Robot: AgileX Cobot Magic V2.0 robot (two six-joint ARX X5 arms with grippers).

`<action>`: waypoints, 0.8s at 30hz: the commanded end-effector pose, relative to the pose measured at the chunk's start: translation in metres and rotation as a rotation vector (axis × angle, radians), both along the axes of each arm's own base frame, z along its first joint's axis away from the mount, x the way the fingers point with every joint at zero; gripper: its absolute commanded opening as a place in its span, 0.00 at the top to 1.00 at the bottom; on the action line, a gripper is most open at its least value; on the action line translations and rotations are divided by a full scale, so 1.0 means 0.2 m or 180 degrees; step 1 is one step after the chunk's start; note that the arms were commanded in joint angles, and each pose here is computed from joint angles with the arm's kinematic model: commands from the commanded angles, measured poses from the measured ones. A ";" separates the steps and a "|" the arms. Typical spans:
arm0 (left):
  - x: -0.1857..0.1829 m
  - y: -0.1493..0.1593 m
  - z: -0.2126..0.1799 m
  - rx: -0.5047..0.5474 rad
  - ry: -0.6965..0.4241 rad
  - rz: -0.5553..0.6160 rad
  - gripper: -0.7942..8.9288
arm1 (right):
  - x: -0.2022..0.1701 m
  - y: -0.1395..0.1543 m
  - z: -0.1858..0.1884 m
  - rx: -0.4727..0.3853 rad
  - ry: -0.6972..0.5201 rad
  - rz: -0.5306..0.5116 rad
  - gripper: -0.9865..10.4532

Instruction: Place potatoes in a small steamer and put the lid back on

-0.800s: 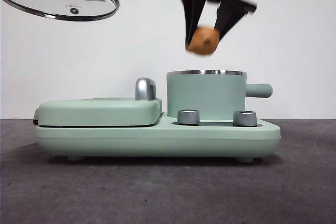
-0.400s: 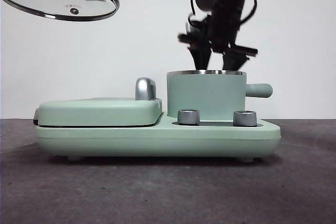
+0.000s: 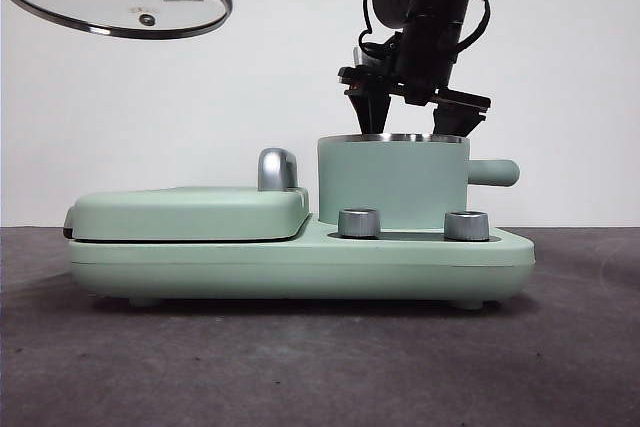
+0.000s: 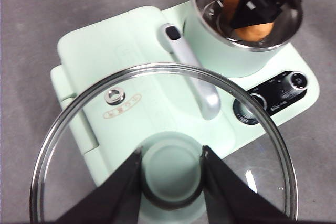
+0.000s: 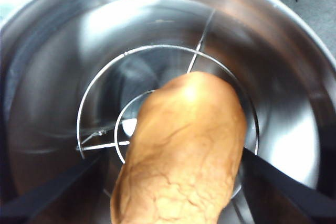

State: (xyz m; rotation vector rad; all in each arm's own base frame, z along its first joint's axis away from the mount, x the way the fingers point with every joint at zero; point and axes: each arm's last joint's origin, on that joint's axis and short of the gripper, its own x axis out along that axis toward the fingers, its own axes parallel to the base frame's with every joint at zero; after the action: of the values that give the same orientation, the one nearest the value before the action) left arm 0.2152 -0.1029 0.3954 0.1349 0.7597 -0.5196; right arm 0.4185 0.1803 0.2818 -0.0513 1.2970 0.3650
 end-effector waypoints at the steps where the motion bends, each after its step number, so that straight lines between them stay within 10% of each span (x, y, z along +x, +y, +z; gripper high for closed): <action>1: 0.00 -0.02 0.04 -0.0085 -0.0157 -0.0059 0.91 | -0.01 0.00 0.09 0.0026 -0.0094 0.0057 0.57; 14: 0.03 -0.05 0.05 -0.0162 -0.0278 -0.0097 0.91 | -0.42 -0.20 0.68 0.0091 -0.0809 0.0046 0.57; 24: 0.09 -0.18 0.03 -0.0291 -0.0421 -0.0279 0.91 | -1.03 -0.44 0.74 -0.0027 -0.0860 0.0147 0.57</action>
State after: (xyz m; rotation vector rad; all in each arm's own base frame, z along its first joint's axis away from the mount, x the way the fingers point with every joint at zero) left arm 0.2290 -0.1327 0.3959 0.1340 0.6377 -0.6032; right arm 0.2312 0.0979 0.4323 -0.1009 0.9721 0.3721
